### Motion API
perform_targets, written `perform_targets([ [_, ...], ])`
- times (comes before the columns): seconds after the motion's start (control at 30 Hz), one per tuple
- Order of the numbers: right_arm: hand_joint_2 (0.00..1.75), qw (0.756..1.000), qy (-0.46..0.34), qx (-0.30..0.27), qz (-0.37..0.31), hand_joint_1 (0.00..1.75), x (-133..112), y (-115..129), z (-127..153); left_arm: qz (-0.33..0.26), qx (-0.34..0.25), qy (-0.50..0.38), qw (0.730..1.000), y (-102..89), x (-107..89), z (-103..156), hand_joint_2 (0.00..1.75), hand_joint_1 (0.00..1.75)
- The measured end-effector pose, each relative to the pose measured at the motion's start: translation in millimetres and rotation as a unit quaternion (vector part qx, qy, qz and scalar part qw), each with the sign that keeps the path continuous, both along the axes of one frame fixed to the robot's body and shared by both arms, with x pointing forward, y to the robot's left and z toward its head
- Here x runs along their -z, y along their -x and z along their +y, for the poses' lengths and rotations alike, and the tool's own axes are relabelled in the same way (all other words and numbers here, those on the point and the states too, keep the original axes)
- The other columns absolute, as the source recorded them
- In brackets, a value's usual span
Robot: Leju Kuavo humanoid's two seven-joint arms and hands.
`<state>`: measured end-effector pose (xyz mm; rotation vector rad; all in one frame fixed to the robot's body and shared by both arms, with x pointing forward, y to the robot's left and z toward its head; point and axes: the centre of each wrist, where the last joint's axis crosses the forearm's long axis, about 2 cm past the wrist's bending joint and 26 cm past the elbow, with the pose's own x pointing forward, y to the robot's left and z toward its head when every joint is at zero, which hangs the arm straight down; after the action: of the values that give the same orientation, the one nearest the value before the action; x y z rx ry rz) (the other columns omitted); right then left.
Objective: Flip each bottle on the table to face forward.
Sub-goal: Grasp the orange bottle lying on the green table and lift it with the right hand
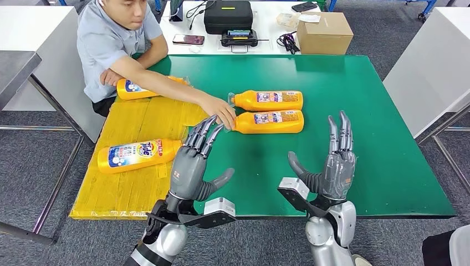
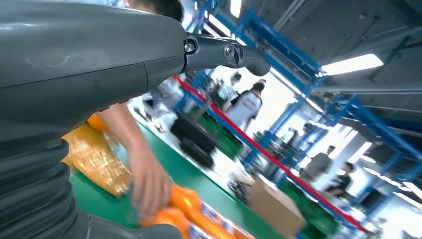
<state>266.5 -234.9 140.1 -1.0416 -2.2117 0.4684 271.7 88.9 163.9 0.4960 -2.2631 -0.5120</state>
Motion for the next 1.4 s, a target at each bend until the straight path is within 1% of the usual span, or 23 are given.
perform_targets([
  [0.1, 1.75, 0.998, 0.053, 0.033, 0.024, 0.00, 3, -1, -4, 0.023, 0.027, 0.037, 0.999, 2.2, 2.0, -2, 1.75, 0.00],
  [0.17, 1.75, 0.997, 0.058, 0.036, 0.026, 0.00, 4, -1, -4, 0.025, 0.030, 0.041, 0.998, 2.5, 2.3, -3, 1.75, 0.00],
  [0.2, 1.75, 0.996, 0.069, 0.043, 0.030, 0.00, 6, -1, -6, 0.034, 0.038, 0.052, 0.997, 3.1, 3.4, -3, 1.75, 0.00],
  [0.23, 1.75, 0.992, 0.096, 0.062, 0.044, 0.00, 11, -2, -11, 0.060, 0.062, 0.080, 0.993, 5.1, 6.9, -4, 1.75, 0.00],
  [0.27, 1.75, 0.984, 0.139, 0.086, 0.069, 0.00, 20, -4, -19, 0.098, 0.096, 0.121, 0.983, 8.2, 11.7, -6, 1.75, 0.00],
  [0.3, 1.75, 0.972, 0.183, 0.112, 0.093, 0.00, 28, -6, -29, 0.134, 0.134, 0.166, 0.968, 11.6, 16.3, -8, 1.75, 0.00],
  [0.33, 1.75, 0.960, 0.218, 0.132, 0.114, 0.00, 36, -7, -38, 0.164, 0.167, 0.205, 0.950, 14.6, 19.9, -9, 1.75, 0.00],
  [0.37, 1.75, 0.953, 0.236, 0.141, 0.129, 0.00, 40, -10, -43, 0.181, 0.188, 0.228, 0.938, 16.1, 21.5, -10, 1.75, 0.00],
  [0.43, 1.75, 0.949, 0.240, 0.144, 0.142, 0.00, 45, -12, -48, 0.199, 0.211, 0.252, 0.923, 16.6, 22.1, -11, 1.75, 0.00],
  [0.53, 1.75, 0.941, 0.251, 0.141, 0.180, 0.00, 53, -16, -53, 0.221, 0.233, 0.274, 0.906, 17.7, 23.1, -12, 1.75, 0.00],
  [0.73, 1.75, 0.922, 0.276, 0.129, 0.240, 0.00, 68, -19, -64, 0.255, 0.235, 0.291, 0.892, 23.8, 30.2, -10, 1.75, 0.00],
  [0.97, 1.75, 0.917, 0.256, 0.096, 0.291, 0.00, 74, -23, -65, 0.301, 0.212, 0.320, 0.873, 25.3, 32.4, -9, 1.75, 0.00],
  [1.1, 1.75, 0.914, 0.257, 0.080, 0.302, 0.00, 76, -27, -63, 0.308, 0.208, 0.325, 0.869, 25.3, 32.5, -9, 1.75, 0.00],
  [1.4, 1.75, 0.912, 0.263, 0.073, 0.307, 0.00, 78, -29, -62, 0.310, 0.208, 0.326, 0.869, 25.3, 32.6, -9, 1.75, 0.00],
])
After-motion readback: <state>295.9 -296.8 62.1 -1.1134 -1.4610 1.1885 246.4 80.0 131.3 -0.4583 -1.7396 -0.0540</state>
